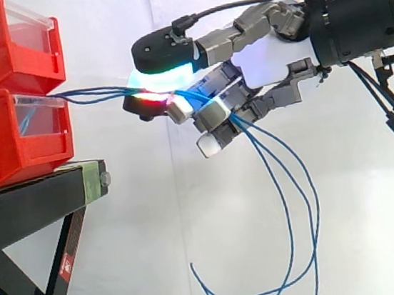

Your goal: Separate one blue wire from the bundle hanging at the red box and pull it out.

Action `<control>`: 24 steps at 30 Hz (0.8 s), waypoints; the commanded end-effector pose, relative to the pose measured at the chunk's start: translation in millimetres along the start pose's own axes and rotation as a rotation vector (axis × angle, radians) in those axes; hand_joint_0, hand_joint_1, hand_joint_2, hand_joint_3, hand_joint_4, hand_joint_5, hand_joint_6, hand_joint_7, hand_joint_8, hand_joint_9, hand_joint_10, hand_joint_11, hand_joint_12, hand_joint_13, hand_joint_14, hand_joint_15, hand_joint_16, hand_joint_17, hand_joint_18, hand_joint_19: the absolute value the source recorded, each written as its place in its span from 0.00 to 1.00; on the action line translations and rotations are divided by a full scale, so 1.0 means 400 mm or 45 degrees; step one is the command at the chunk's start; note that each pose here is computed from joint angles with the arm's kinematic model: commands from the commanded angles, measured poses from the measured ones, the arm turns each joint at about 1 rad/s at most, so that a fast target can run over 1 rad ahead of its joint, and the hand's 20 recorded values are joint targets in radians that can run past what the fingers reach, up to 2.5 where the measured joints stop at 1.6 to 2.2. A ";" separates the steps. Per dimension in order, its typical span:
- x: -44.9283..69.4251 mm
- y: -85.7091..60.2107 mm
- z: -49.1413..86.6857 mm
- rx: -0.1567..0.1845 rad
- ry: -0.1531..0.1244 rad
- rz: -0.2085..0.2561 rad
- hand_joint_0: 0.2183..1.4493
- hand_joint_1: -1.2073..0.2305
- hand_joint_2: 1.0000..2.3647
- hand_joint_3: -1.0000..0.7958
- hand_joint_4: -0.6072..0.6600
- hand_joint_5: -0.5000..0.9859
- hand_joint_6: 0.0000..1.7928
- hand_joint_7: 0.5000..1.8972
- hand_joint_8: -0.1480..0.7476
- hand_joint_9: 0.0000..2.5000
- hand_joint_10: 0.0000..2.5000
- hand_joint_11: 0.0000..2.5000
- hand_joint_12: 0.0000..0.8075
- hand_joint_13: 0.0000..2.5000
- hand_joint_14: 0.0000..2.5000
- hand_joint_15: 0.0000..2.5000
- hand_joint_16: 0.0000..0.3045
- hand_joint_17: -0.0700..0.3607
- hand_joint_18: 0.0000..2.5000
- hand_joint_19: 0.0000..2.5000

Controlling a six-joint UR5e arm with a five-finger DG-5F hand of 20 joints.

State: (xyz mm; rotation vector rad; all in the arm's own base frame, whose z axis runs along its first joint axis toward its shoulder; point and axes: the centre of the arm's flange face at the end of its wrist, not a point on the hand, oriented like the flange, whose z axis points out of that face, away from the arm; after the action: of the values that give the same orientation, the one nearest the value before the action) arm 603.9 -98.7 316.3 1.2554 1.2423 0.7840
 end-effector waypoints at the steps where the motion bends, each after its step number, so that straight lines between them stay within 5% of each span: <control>1: 0.001 0.001 0.000 -0.002 0.002 -0.045 0.34 0.28 0.01 0.43 0.58 0.19 0.53 0.43 0.53 0.46 0.01 0.50 0.52 0.52 0.01 0.50 0.18 0.45 0.39 0.30; 15: -0.027 -0.004 0.002 0.005 -0.019 -0.214 0.29 0.35 0.01 0.38 0.61 0.19 0.52 0.36 0.55 0.45 0.01 0.49 0.52 0.51 0.01 0.49 0.19 0.47 0.38 0.30; 24: -0.039 -0.007 0.003 0.009 -0.030 -0.262 0.27 0.37 0.01 0.36 0.62 0.20 0.51 0.35 0.56 0.45 0.01 0.49 0.54 0.51 0.01 0.49 0.19 0.47 0.38 0.30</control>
State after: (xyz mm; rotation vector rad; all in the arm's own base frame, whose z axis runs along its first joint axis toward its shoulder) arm 601.4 -112.8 316.6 1.1261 1.3293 0.6257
